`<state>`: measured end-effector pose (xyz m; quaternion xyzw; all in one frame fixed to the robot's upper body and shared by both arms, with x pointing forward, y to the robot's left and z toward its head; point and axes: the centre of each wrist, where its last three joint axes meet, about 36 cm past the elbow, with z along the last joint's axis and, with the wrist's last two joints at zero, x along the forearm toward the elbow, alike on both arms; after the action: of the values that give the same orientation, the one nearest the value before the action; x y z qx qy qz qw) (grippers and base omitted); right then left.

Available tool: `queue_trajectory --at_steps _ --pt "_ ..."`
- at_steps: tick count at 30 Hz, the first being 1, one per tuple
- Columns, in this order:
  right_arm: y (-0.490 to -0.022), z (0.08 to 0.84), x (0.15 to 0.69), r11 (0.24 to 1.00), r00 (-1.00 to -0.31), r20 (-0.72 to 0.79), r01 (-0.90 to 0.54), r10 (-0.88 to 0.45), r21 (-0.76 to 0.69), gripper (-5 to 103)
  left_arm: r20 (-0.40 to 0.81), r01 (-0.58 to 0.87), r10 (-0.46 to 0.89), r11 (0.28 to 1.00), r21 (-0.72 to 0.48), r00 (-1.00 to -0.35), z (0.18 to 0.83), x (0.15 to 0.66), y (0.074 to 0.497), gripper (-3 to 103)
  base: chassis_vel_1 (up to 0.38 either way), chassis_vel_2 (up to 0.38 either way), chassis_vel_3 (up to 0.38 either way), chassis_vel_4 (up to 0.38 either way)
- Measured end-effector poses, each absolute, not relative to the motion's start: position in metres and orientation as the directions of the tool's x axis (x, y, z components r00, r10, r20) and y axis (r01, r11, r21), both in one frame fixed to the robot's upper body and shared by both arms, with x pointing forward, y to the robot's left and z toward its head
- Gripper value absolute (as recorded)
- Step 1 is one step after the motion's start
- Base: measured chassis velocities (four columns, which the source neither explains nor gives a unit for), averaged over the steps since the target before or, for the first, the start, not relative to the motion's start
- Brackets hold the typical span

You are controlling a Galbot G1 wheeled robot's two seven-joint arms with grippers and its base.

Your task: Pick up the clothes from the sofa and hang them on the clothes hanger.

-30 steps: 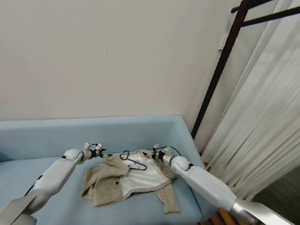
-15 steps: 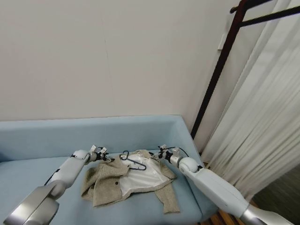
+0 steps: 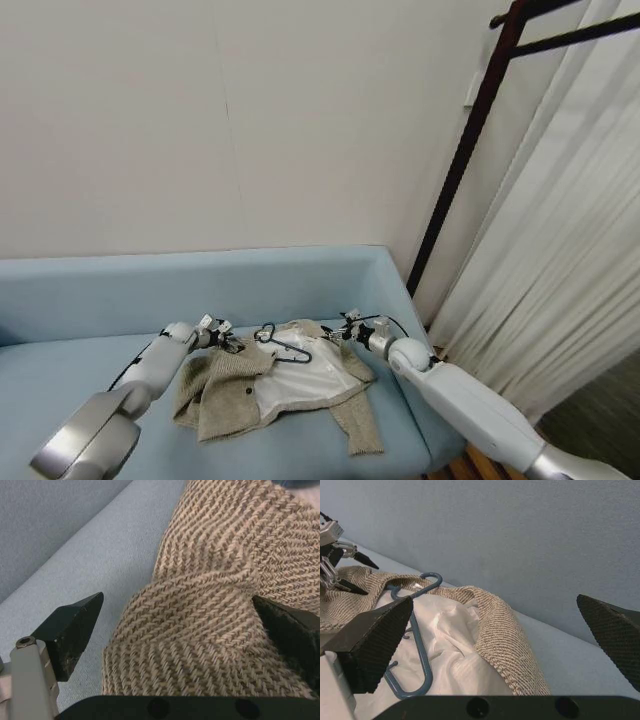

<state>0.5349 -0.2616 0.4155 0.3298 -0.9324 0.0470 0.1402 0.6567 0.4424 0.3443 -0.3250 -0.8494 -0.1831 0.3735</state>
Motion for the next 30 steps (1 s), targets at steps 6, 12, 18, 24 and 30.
queue_trajectory --at_steps 6,12,18,24,30 --pt "-0.267 0.414 0.532 0.781 -0.747 0.296 -0.624 -0.596 -0.003 100 0.738 0.708 0.448 0.704 0.057 -0.505 0.334 0.649 0.447 84 0.0 0.0 0.0 0.0" --pt "-0.266 0.414 0.529 0.782 -0.748 0.289 -0.623 -0.597 0.001 100 0.737 0.714 0.459 0.699 0.044 -0.496 0.329 0.646 0.446 56 0.0 0.0 0.0 0.0" --pt "-0.273 0.417 0.526 0.786 -0.754 0.288 -0.618 -0.59 -0.007 100 0.739 0.71 0.455 0.702 0.045 -0.497 0.326 0.645 0.445 36 0.0 0.0 0.0 0.0" --pt "-0.28 0.418 0.523 0.79 -0.759 0.29 -0.613 -0.583 -0.017 100 0.736 0.703 0.451 0.709 0.047 -0.505 0.324 0.642 0.447 27 0.0 0.0 0.0 0.0" --pt "-0.28 0.417 0.525 0.793 -0.763 0.287 -0.609 -0.579 -0.02 100 0.723 0.717 0.469 0.695 0.052 -0.507 0.324 0.639 0.447 16 0.0 0.0 0.0 0.0"
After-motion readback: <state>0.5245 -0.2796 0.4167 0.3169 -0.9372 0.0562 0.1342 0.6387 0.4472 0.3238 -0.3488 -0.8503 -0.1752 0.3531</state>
